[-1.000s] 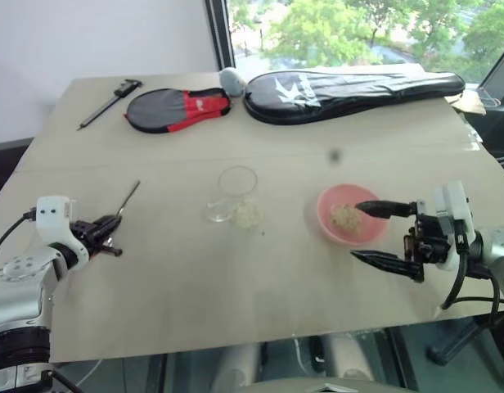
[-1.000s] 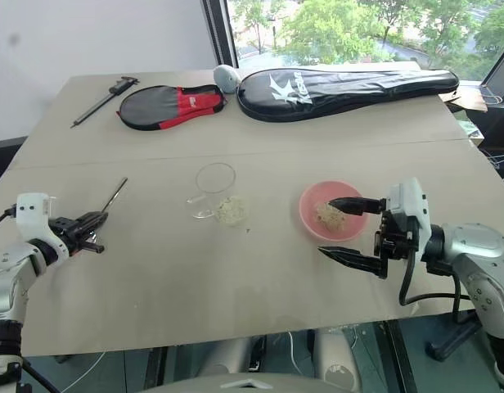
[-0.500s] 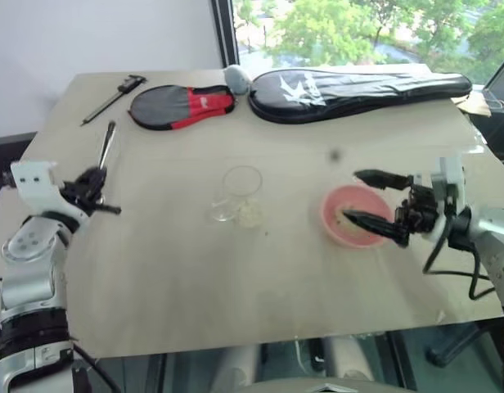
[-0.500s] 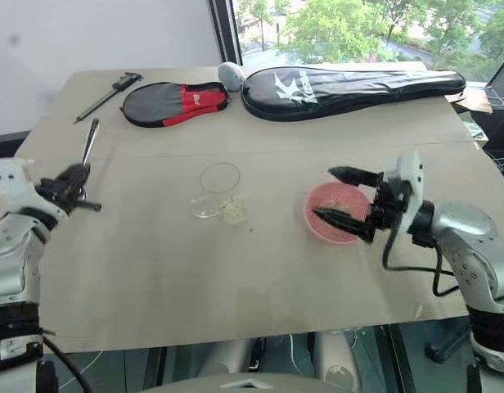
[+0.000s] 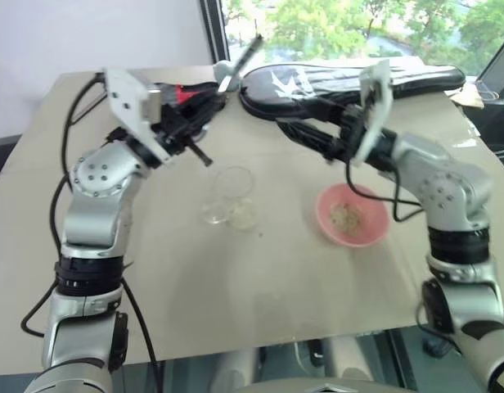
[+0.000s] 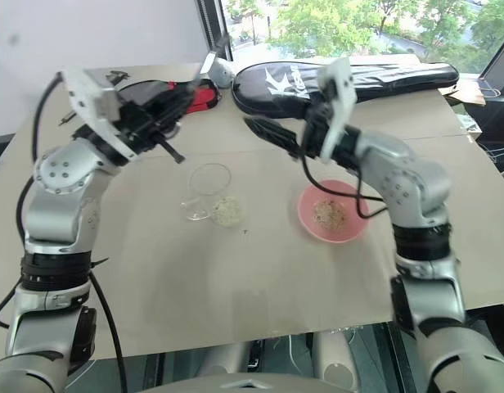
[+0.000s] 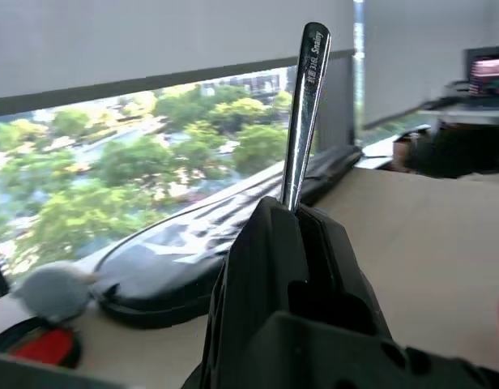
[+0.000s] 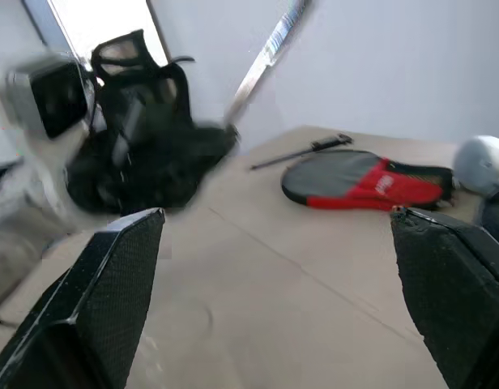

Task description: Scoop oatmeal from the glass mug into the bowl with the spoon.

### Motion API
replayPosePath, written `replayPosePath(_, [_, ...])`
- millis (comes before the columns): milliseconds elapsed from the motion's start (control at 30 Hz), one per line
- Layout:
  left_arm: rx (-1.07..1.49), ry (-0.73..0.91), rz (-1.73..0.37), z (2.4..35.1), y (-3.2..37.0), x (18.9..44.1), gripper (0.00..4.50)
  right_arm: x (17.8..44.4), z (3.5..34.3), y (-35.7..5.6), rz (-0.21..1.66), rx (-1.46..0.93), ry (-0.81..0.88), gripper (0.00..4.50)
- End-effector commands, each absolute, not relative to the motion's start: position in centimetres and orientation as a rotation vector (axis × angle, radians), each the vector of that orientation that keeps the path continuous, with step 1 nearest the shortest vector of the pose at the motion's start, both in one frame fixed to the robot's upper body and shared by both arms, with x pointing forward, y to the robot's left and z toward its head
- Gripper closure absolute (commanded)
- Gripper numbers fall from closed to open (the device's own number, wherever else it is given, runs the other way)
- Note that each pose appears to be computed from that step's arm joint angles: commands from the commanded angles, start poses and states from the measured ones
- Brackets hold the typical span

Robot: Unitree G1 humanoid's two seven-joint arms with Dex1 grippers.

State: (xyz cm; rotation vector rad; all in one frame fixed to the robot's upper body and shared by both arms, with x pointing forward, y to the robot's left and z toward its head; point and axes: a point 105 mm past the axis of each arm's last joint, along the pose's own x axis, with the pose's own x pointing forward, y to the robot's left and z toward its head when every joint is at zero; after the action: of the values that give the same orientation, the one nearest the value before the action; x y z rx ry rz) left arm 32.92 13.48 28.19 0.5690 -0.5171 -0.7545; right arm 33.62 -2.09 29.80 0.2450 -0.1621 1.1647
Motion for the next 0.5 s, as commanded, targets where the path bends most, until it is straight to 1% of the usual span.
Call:
replayPosePath(33, [0.633, -0.564, -0.822, 29.0, 12.3, 31.7, 4.43, 34.7, 32.2, -2.3, 1.136, 0.422, -0.177, 0.0])
replayPosePath(167, [0.643, -0.561, -0.83, 29.0, 12.1, 31.7, 4.43, 34.7, 33.4, -2.5, 1.162, 0.484, -0.19, 0.0])
replayPosePath(267, [0.643, -0.557, -0.822, 29.0, 12.3, 31.7, 4.43, 34.2, 33.4, -2.6, 1.192, 0.481, -0.186, 0.0])
replayPosePath(300, [0.642, -0.556, -0.82, 29.0, 12.3, 31.8, 4.5, 34.1, 33.3, -2.6, 1.195, 0.483, -0.182, 0.51])
replayPosePath(333, [0.641, -0.554, -0.819, 29.0, 12.4, 31.8, 4.5, 34.0, 33.2, -2.7, 1.196, 0.481, -0.181, 0.75])
replayPosePath(367, [0.641, -0.553, -0.818, 28.9, 12.3, 31.8, 4.5, 33.9, 33.2, -2.7, 1.196, 0.478, -0.18, 1.35])
replayPosePath(467, [0.635, -0.549, -0.822, 28.9, 12.2, 31.8, 4.5, 33.6, 33.0, -2.6, 1.205, 0.47, -0.176, 2.53])
replayPosePath(500, [0.631, -0.548, -0.822, 28.9, 12.2, 31.8, 4.5, 33.5, 33.0, -2.5, 1.207, 0.465, -0.175, 3.14])
